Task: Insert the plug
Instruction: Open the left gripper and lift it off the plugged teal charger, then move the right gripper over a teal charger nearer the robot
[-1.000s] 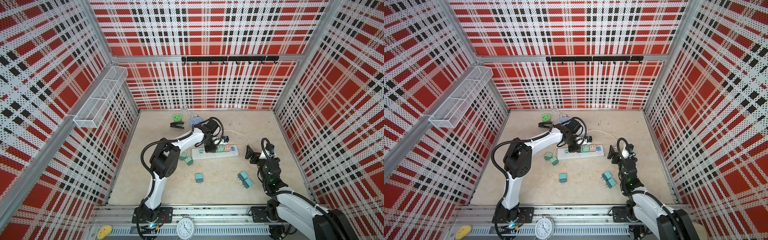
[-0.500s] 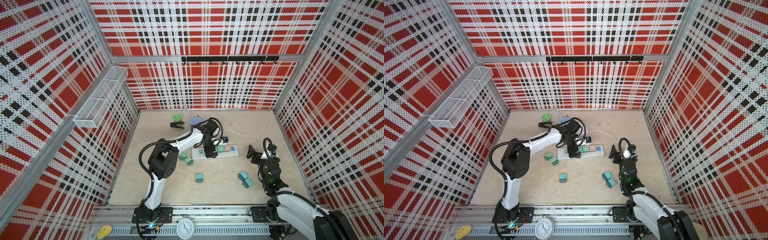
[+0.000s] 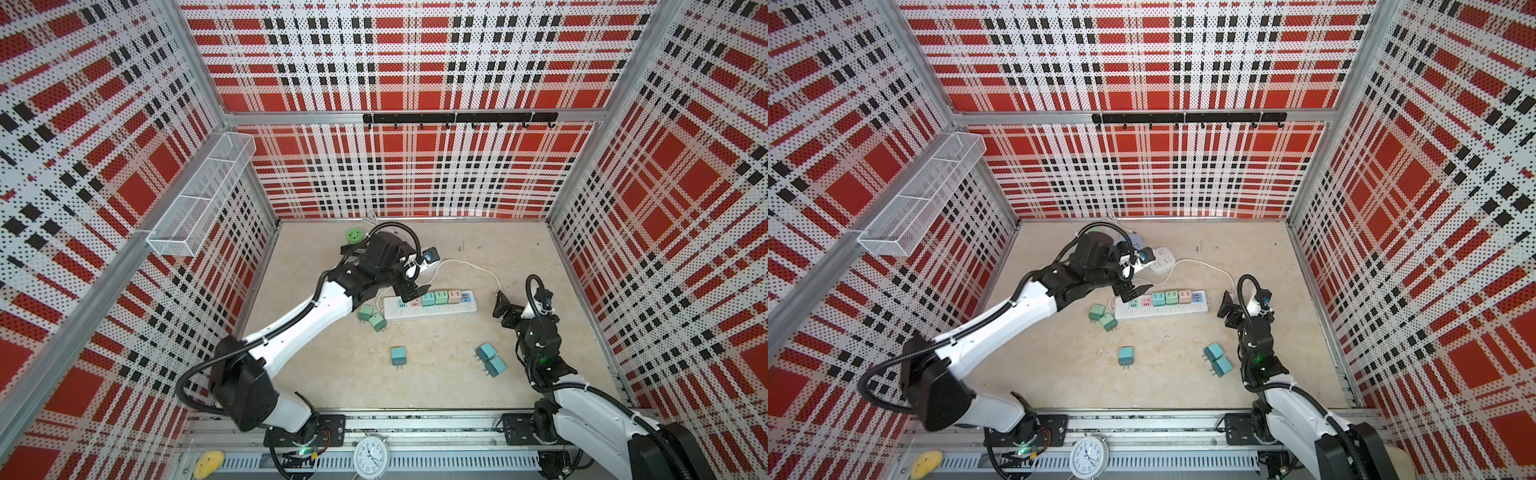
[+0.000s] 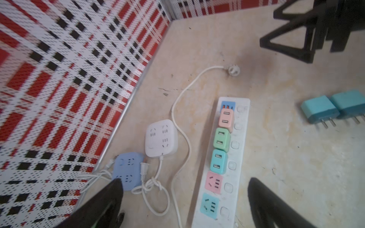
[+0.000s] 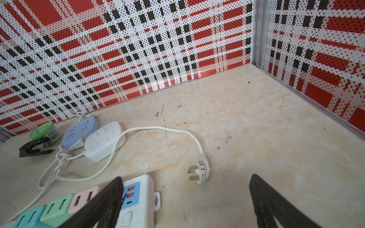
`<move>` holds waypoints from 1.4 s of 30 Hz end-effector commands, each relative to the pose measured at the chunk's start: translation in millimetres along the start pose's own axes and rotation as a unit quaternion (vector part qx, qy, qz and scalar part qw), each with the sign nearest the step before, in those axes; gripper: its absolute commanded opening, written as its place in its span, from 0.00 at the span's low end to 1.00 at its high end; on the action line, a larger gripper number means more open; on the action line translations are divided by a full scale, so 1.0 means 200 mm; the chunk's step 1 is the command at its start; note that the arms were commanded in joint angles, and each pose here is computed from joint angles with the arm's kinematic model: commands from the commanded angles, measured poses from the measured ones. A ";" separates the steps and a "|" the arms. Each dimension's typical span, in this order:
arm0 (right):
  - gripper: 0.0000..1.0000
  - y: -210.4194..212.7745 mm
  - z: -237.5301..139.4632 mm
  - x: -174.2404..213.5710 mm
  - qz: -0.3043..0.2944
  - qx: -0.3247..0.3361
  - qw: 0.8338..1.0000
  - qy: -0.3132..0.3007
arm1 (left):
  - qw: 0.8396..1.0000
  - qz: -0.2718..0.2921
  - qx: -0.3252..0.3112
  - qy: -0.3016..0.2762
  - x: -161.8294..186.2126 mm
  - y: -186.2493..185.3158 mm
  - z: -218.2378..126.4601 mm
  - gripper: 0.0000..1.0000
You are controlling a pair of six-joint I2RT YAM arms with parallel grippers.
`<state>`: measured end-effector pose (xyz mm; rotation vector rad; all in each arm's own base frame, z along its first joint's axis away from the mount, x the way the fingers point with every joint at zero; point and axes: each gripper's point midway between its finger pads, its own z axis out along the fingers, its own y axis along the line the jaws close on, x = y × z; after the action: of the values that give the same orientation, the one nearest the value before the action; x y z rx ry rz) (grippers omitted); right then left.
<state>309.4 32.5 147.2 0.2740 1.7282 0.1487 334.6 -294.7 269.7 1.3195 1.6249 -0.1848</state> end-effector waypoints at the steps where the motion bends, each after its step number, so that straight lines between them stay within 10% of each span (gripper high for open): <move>1: 1.00 0.06 0.02 -0.08 -0.003 -0.020 1.000 -0.017 | 0.987 -0.045 -0.127 -0.082 -0.14 0.22 -0.14 0.99; 8: 0.94 0.10 0.00 -0.07 -0.008 -0.048 0.999 -0.004 | 0.949 -0.168 -0.242 -0.110 -0.08 0.32 -0.58 0.99; 20: 0.80 0.44 -0.23 0.02 0.030 -0.109 0.984 0.138 | 0.941 -0.249 -0.200 -0.116 0.07 0.47 -0.76 0.99; 42: 0.73 1.01 -0.69 0.38 -0.039 -0.245 0.930 0.273 | 0.951 -0.207 -0.193 -0.125 0.04 0.43 -0.77 0.99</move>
<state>184.2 227.6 135.2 -0.2257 2.1964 0.5393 318.7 -155.4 372.1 0.6129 1.6255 -0.2567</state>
